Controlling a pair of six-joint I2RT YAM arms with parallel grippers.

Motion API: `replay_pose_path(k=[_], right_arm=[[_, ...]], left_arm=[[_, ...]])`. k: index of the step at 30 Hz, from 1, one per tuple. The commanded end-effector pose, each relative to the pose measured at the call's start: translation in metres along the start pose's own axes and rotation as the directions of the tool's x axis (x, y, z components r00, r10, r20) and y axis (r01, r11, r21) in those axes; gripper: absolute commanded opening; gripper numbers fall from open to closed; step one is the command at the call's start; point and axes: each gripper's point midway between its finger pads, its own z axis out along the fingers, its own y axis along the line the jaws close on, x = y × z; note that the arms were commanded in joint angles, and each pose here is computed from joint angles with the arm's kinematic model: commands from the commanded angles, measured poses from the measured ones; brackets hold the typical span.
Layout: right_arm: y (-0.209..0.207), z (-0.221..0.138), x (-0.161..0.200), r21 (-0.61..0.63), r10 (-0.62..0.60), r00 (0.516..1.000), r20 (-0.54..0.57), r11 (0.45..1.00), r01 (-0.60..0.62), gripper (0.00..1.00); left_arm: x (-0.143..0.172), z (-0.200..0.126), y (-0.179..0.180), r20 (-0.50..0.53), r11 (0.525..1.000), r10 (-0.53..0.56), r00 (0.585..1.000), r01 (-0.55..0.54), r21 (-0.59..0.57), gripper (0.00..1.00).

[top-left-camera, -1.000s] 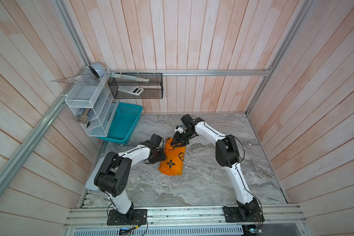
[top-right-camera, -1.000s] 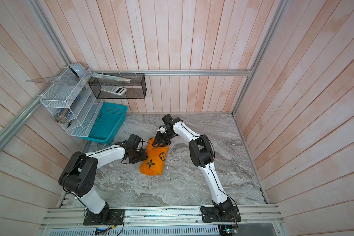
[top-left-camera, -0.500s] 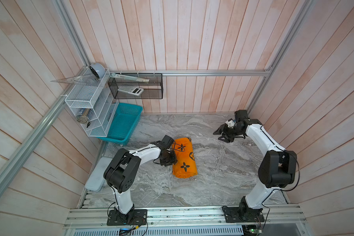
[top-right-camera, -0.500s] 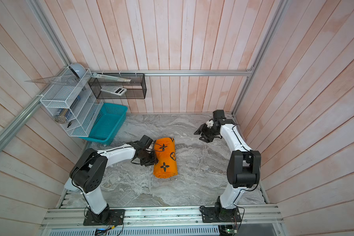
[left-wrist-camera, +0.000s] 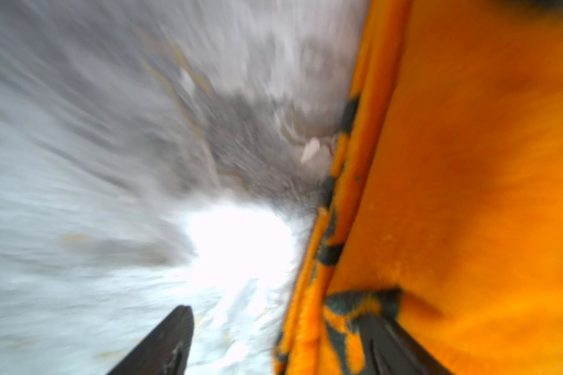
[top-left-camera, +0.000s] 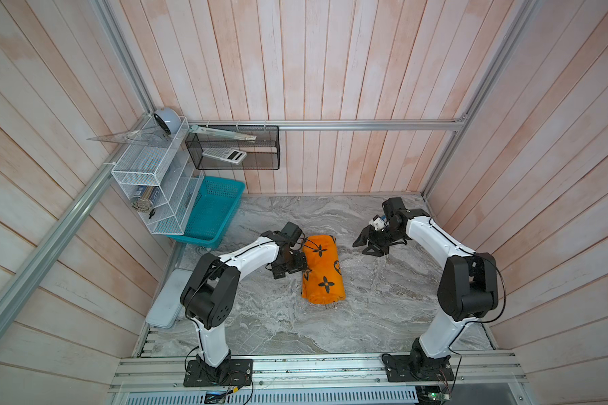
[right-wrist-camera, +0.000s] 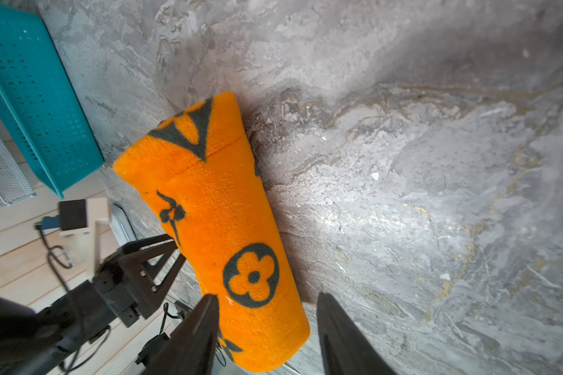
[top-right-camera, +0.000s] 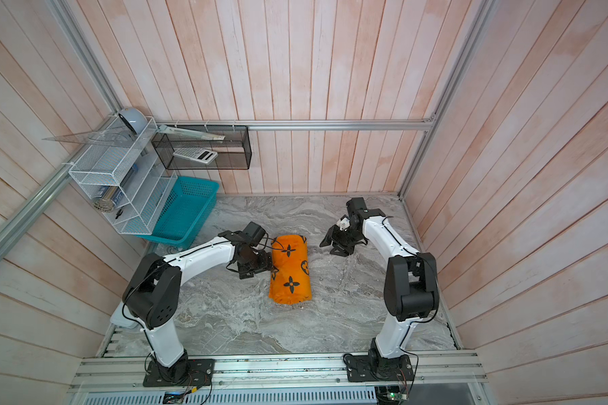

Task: Roll up the pillowcase
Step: Move the pillowcase to the center of the board, then move the bin to the center of the board.

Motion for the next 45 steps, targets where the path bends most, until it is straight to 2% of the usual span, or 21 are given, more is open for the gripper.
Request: replay_pose_path(k=[1, 4, 7, 11, 14, 22, 26, 30, 34, 37, 39, 40, 44, 45], right_arm=[[0.02, 0.01, 0.007, 0.044, -0.114, 0.992, -0.045, 0.992, 0.116, 0.54], [0.034, 0.033, 0.022, 0.058, -0.176, 0.975, -0.138, 0.981, 0.185, 0.53], [0.046, 0.053, 0.034, 0.03, -0.205, 0.96, -0.193, 0.976, 0.214, 0.53], [0.055, 0.069, 0.039, 0.0, -0.21, 0.948, -0.238, 0.976, 0.217, 0.53], [0.059, 0.074, 0.037, -0.007, -0.213, 0.943, -0.256, 0.976, 0.218, 0.53], [0.059, 0.079, 0.04, -0.014, -0.232, 0.929, -0.287, 0.971, 0.238, 0.53], [0.056, 0.082, 0.039, -0.006, -0.231, 0.926, -0.298, 0.971, 0.24, 0.53], [0.055, 0.083, 0.039, 0.0, -0.236, 0.922, -0.307, 0.969, 0.247, 0.52], [0.054, 0.082, 0.036, 0.0, -0.228, 0.924, -0.307, 0.971, 0.239, 0.52], [0.051, 0.084, 0.036, 0.006, -0.214, 0.924, -0.316, 0.974, 0.228, 0.49], [0.049, 0.084, 0.036, 0.008, -0.212, 0.924, -0.319, 0.974, 0.226, 0.48], [0.048, 0.084, 0.037, 0.01, -0.208, 0.924, -0.321, 0.975, 0.223, 0.47], [0.047, 0.082, 0.038, 0.014, -0.207, 0.924, -0.321, 0.975, 0.223, 0.44], [0.046, 0.082, 0.039, 0.016, -0.207, 0.924, -0.32, 0.975, 0.224, 0.44]], left_arm=[[-0.036, -0.064, 0.018, 0.179, 0.996, 0.03, 0.983, -0.015, -0.09, 0.91], [-0.067, -0.1, 0.04, 0.294, 0.98, 0.057, 0.954, 0.002, -0.198, 0.92], [-0.111, -0.122, 0.082, 0.361, 0.925, 0.074, 0.93, 0.072, -0.374, 0.92], [-0.168, -0.145, 0.127, 0.382, 0.785, 0.188, 0.905, 0.096, -0.613, 0.92], [-0.191, -0.152, 0.145, 0.367, 0.694, 0.264, 0.892, 0.089, -0.714, 0.93], [-0.21, -0.134, 0.166, 0.329, 0.675, 0.326, 0.886, 0.026, -0.738, 0.95], [-0.214, -0.107, 0.178, 0.262, 0.721, 0.309, 0.914, -0.046, -0.691, 0.95], [-0.216, -0.088, 0.194, 0.245, 0.755, 0.27, 0.931, -0.047, -0.654, 0.95], [-0.216, -0.071, 0.202, 0.204, 0.758, 0.278, 0.939, -0.084, -0.646, 0.91], [-0.215, -0.053, 0.206, 0.159, 0.761, 0.274, 0.949, -0.113, -0.639, 0.85], [-0.212, -0.042, 0.208, 0.127, 0.767, 0.27, 0.954, -0.134, -0.627, 0.77], [-0.21, -0.036, 0.209, 0.112, 0.768, 0.267, 0.957, -0.141, -0.625, 0.69], [-0.208, -0.03, 0.211, 0.097, 0.767, 0.259, 0.961, -0.144, -0.626, 0.19], [-0.209, -0.031, 0.21, 0.104, 0.771, 0.254, 0.962, -0.137, -0.622, 0.11]])
